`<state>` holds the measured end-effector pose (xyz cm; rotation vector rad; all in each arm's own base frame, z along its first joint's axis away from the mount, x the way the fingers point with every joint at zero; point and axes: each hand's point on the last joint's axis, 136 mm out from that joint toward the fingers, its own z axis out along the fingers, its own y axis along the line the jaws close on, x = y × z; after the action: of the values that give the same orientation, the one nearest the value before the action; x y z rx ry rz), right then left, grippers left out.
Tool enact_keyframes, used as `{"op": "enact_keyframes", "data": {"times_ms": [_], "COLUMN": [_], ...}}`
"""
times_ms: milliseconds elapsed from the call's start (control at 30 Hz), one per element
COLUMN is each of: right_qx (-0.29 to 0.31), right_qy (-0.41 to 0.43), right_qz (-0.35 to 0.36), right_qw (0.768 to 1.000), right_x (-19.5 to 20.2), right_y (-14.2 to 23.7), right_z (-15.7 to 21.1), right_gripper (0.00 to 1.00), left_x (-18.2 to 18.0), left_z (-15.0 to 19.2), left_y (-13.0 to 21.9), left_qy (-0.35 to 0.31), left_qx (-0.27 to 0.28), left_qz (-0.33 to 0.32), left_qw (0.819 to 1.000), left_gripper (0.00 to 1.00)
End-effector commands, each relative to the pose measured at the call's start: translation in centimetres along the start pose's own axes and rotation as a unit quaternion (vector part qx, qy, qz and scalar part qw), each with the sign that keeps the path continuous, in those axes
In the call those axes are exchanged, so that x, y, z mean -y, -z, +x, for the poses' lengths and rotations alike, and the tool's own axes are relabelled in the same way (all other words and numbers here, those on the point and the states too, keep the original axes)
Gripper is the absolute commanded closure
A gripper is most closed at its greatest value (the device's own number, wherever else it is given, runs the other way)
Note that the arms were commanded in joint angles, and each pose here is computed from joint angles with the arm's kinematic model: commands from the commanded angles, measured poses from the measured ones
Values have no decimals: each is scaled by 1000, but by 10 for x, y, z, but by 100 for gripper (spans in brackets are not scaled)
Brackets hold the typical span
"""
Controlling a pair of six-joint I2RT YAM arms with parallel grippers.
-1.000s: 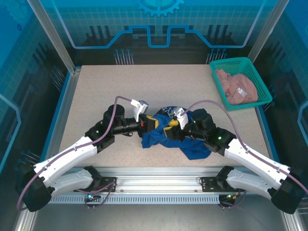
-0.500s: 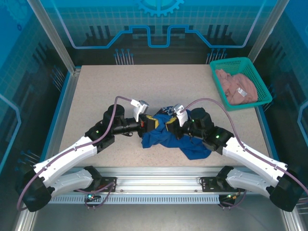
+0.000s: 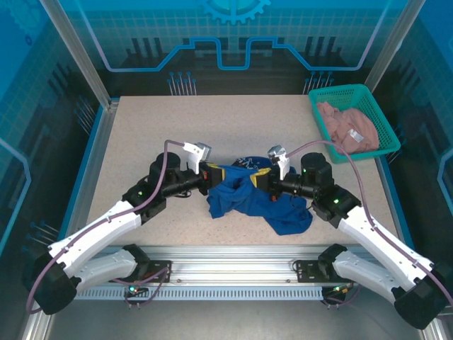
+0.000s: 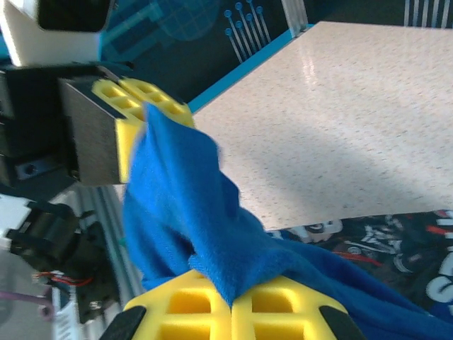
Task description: Fold the inside-out t-shirt
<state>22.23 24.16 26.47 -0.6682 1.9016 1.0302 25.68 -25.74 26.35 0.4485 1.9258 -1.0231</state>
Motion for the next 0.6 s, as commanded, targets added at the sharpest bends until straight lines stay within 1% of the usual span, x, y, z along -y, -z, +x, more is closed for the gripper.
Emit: {"op": "enact_keyframes", "data": {"times_ms": [0,200,333,367,400,467,567], "right_qx": [19,20,6,-2,1,-5,-11], "right_qy": [-32,-64,-96,-107,-110,-125,-148], "right_qz": [-68,-91,-88,-83,-82,-79,-71], "right_qw": [997,994,991,991,990,989,986], "right_x": [-23,-26,-21,-17,-18,-14,-7], "right_y": [3,-3,-7,-10,-10,-14,-19], "right_z": [-23,-37,-42,-38,-46,-47,-47], "right_gripper": [100,100,100,100,100,100,100], "left_x": [-14,-17,-15,-14,-11,-5,18], "left_z": [1,0,-9,-12,-13,-16,-10], "left_y": [4,20,36,41,45,52,52], "left_qy": [-7,-43,-47,-47,-48,-64,-126], "left_qx": [-4,-1,22,30,34,39,19], "left_qz": [-37,-62,-78,-80,-81,-89,-84], "left_qw": [999,997,996,995,995,993,988], "left_gripper": [81,65,50,48,46,43,42]}}
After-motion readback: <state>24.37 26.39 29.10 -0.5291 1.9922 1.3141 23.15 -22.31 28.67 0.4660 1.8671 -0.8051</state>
